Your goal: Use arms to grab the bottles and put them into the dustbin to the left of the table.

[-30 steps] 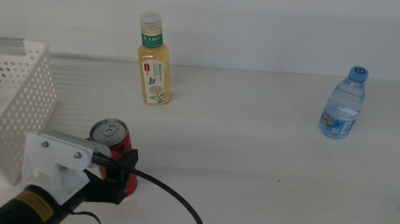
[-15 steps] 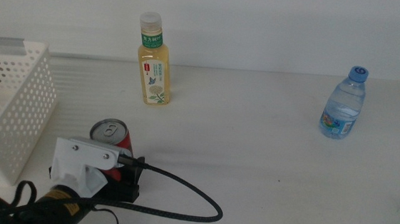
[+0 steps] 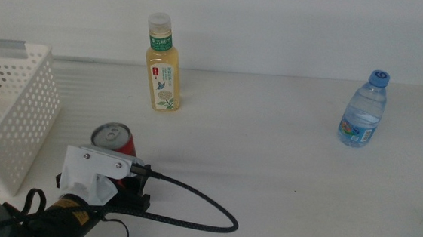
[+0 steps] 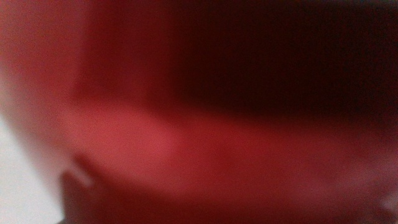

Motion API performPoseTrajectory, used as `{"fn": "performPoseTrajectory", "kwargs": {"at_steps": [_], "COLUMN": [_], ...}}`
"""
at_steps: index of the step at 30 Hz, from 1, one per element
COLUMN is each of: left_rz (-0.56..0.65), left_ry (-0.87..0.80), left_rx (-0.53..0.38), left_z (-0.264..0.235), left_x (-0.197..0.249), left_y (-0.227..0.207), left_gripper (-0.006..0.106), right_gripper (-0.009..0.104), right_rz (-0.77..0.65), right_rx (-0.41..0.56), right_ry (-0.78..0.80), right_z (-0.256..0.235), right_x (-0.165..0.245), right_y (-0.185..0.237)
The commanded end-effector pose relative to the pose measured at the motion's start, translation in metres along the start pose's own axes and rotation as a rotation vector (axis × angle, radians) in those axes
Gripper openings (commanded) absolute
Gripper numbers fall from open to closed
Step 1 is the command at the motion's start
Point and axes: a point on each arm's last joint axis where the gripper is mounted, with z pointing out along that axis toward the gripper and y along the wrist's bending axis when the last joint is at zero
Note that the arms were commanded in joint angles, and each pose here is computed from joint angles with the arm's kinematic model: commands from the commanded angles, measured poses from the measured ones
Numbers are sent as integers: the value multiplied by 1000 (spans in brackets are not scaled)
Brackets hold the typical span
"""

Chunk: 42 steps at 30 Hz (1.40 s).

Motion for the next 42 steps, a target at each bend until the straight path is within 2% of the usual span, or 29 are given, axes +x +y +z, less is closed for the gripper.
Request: {"fn": "performPoseTrajectory", "kwargs": {"at_steps": [1, 5, 6, 7, 19, 26, 32, 36, 39, 42], "left_rz": [-48, -40, -35, -35, -54, -24, -46, -49, -121, -97], "left_ry": [-227, -229, -236, -236, -84, 161, 359, 404, 427, 436], "left_rx": [12, 14, 15, 15, 19, 49, 46, 39, 27, -1], "left_z": [-2, -3, -5, -7, -47, -60, -73, -80, -85, -85], "left_x": [-27, -28, -31, -32, -72, -121, -172, -193, -197, -202], "left_y": [-2, -2, -2, -2, -4, -5, 2, 6, 6, 9], "left_gripper": [45, 16, -1, -5, -5, -5, -5, -5, -5, -5], "right_gripper": [96, 96, 96, 96, 96, 96, 96, 96, 96, 96], "right_rz": [-18, -18, -18, -18, -18, -18, -18, -18, -18, -18], "right_rx": [14, 14, 14, 14, 14, 14, 14, 14, 14, 14], "right_ry": [-107, -107, -107, -107, -107, -107, -107, -107, -107, -107], "right_z": [-3, -3, -3, -3, -3, -3, -3, -3, -3, -3], "right_x": [-10, -10, -10, -10, -10, -10, -10, -10, -10, -10], "right_y": [-1, -1, -1, -1, -1, -1, -1, -1, -1, -1]}}
